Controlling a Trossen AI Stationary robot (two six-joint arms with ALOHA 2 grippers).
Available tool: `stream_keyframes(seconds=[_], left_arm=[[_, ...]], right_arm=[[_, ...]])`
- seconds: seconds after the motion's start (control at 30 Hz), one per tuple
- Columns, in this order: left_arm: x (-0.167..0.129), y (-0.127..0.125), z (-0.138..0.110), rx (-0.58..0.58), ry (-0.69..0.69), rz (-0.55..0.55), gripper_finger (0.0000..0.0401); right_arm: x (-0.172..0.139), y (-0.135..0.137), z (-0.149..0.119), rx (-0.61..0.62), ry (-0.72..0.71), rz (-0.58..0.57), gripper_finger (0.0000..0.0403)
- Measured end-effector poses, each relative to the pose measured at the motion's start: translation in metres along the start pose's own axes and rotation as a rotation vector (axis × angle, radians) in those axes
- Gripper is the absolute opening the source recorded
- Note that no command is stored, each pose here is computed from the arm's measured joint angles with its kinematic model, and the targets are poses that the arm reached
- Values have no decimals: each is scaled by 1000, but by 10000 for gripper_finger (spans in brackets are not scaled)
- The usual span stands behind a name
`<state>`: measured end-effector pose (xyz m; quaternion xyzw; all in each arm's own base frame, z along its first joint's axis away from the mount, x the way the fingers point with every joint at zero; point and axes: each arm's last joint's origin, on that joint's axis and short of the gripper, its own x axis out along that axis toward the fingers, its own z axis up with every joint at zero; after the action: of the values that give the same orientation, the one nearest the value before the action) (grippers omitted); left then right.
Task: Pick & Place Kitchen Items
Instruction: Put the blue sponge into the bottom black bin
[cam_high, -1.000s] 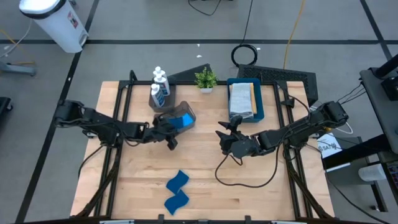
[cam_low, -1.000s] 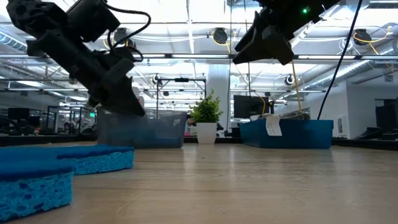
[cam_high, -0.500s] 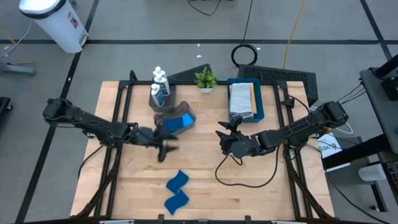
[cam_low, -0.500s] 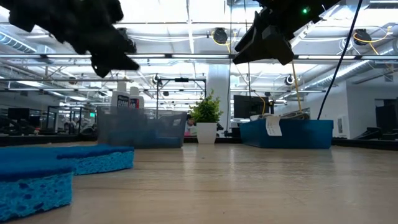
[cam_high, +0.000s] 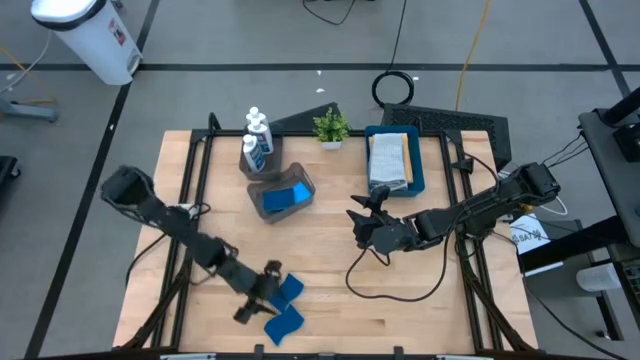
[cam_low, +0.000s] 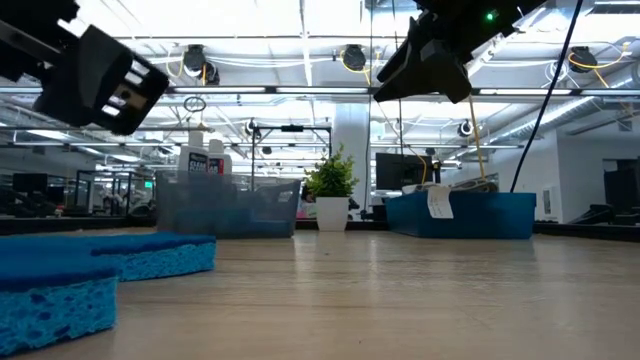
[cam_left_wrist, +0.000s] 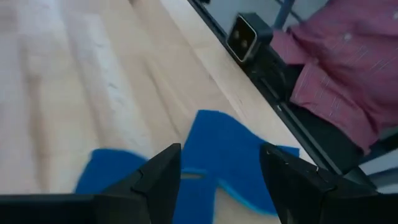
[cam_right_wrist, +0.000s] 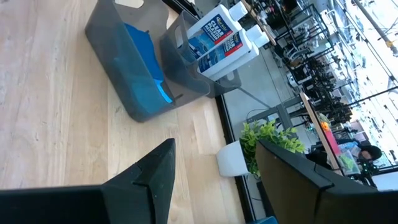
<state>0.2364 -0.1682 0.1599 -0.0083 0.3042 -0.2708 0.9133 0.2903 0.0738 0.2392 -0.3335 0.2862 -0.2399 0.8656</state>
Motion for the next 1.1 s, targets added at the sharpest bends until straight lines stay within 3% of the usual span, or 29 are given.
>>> stream_keyframes(seconds=[0.2, 0.33, 0.47, 0.57, 0.8, 0.97, 1.1], left_arm=[[36, -13, 10, 15, 174, 32, 223], [49, -10, -4, -43, 320, 109, 223], [55, -4, -9, -83, 344, 154, 223], [57, 4, -10, -39, 339, 230, 223], [51, 42, 0, 134, 290, 541, 223], [47, 77, 12, 142, 227, 666, 223], [36, 90, 28, 48, 122, 683, 223]], right_arm=[[0, 0, 0, 2, 0, 0, 196], [0, 0, 0, 4, -1, 0, 196], [0, 0, 0, 7, -3, -1, 196], [-1, 0, 1, 10, -7, 0, 196], [-1, 1, 1, 42, -8, 2, 196], [-2, 1, 2, 40, -12, 5, 196], [-2, 1, 2, 54, -12, 5, 196]])
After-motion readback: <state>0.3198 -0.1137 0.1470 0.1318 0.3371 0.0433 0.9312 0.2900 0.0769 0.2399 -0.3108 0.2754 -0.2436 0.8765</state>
